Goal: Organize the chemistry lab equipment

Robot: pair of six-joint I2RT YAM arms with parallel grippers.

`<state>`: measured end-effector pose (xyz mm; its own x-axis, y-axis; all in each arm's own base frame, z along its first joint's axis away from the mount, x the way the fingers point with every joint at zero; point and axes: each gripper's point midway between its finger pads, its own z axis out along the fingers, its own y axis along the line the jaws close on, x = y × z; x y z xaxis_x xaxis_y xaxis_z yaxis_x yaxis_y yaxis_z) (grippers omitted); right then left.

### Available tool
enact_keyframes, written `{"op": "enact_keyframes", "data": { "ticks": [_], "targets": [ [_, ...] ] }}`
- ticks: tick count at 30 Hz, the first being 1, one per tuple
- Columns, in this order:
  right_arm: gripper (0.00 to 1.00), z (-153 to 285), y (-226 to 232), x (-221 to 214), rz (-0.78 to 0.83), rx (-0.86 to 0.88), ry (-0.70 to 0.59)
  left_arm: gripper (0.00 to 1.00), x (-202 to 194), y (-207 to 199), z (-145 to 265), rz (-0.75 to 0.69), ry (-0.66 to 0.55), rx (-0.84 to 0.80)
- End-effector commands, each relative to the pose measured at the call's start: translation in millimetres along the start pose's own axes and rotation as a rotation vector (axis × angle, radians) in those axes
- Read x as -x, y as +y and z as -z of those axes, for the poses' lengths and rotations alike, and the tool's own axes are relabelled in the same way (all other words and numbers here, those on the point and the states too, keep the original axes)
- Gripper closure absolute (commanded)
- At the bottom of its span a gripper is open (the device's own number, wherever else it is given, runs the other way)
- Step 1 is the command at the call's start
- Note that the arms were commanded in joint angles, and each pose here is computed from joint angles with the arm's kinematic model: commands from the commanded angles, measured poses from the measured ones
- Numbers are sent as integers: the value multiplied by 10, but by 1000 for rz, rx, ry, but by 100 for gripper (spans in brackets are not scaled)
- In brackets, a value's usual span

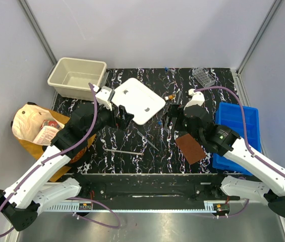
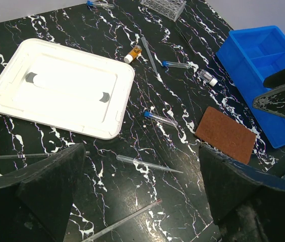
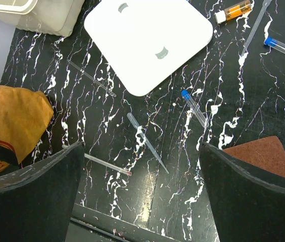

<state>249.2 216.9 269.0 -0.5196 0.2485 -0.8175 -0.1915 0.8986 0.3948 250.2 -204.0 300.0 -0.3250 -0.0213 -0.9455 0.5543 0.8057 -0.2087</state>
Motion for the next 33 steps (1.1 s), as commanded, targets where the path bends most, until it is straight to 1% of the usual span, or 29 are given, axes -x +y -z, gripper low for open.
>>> {"op": "enact_keyframes", "data": {
  "ticks": [1, 12, 15, 16, 18, 21, 22, 24, 27, 30, 31, 33],
  "targets": [
    [0, 62, 47, 164, -40, 13, -61, 1, 104, -43, 9, -12, -38, -19],
    [0, 54, 45, 157, -37, 11, -59, 1, 113, -37, 17, -13, -42, -16],
    [0, 21, -23, 129, -29, -21, -62, 1, 103, -27, 12, -18, -36, -11],
    [0, -15, -88, 103, -9, -51, -66, 1, 120, 23, 19, -16, -43, 19],
    [0, -93, -334, 28, 45, -167, -77, 1, 152, 72, 51, -15, -54, 48],
    [1, -210, -651, -186, 122, -326, -22, 1, 205, 168, 127, -8, -87, 103],
    [4, -259, -704, -269, 152, -351, 11, 1, 220, 198, 153, -7, -99, 119],
    [12, -395, -731, -456, 223, -339, 100, 1, 273, 265, 212, -1, -134, 157],
    [26, -616, -768, -753, 251, -312, 242, 1, 317, 303, 284, 10, -171, 177],
    [41, -878, -804, -943, 242, -235, 312, 1, 343, 285, 324, 15, -200, 164],
    [44, -958, -801, -983, 237, -195, 332, 1, 352, 280, 339, 17, -206, 161],
    [48, -1117, -770, -988, 249, -131, 332, 1, 368, 271, 349, 18, -211, 157]
  ]
}}
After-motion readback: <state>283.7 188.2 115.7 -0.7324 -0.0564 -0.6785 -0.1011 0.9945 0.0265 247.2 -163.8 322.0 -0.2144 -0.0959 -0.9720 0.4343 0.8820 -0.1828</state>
